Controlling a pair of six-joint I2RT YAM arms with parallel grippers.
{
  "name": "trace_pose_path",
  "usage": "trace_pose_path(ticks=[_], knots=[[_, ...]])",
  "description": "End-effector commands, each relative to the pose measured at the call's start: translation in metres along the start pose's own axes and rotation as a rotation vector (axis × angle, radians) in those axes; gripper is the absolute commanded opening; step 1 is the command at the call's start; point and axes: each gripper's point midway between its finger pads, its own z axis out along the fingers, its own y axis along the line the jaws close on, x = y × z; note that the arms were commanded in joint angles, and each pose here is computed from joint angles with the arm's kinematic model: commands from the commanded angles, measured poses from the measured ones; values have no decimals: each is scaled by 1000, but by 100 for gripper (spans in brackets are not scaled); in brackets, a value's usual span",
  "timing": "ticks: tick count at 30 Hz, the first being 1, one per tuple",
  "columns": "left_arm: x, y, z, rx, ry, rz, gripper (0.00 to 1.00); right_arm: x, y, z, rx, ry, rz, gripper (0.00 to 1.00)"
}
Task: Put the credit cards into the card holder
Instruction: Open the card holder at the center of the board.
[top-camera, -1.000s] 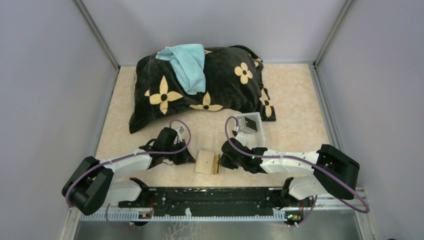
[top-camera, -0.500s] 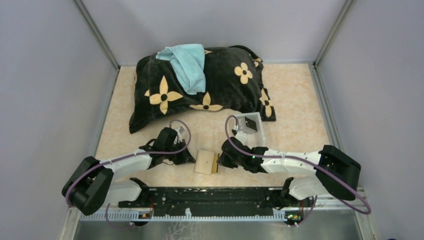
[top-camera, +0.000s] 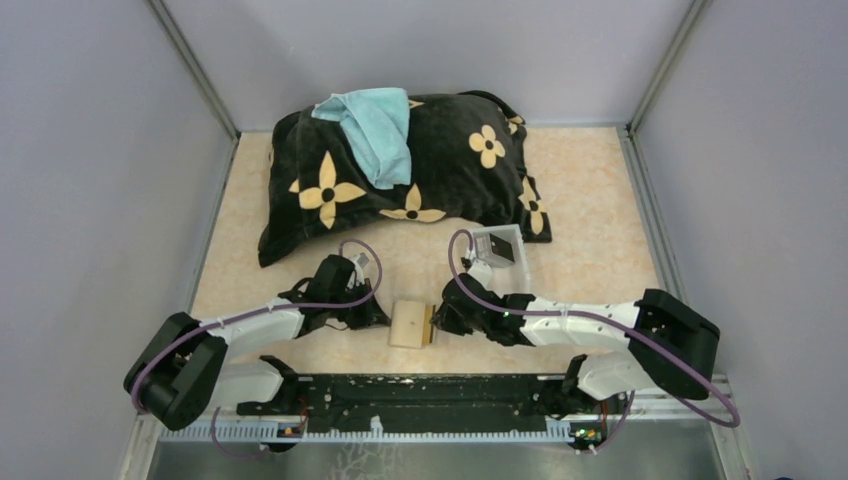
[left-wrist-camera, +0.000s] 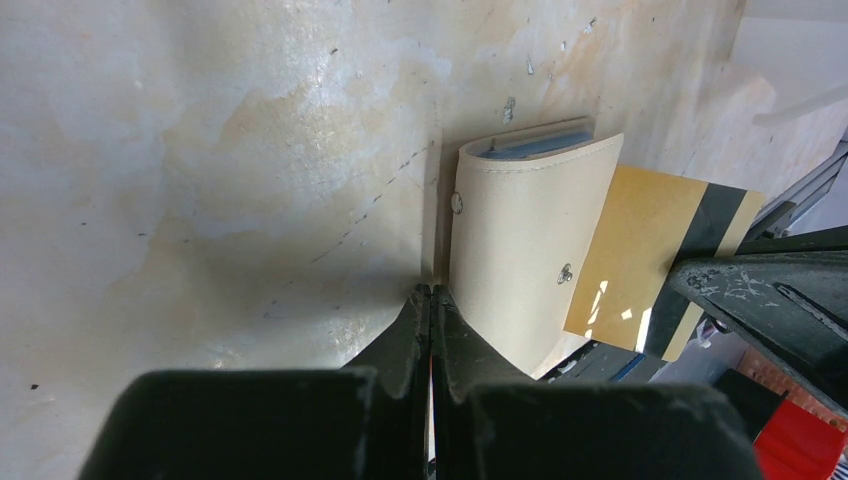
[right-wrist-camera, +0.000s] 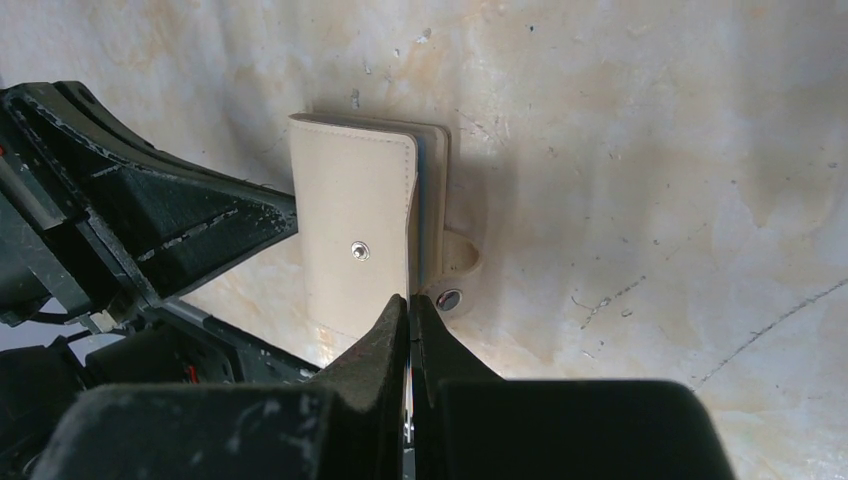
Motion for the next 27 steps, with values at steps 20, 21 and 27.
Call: trace_pose_path(ticks=[20,21,27], knots=[[18,24,4,-79,63,28,0,-1,13,10,-98,-14,34,0],[18,24,4,-79,63,28,0,-1,14,10,-102,-16,34,0],[20,25,4,-82,71,29,0,-1,18,10,-121,-12,38,0]])
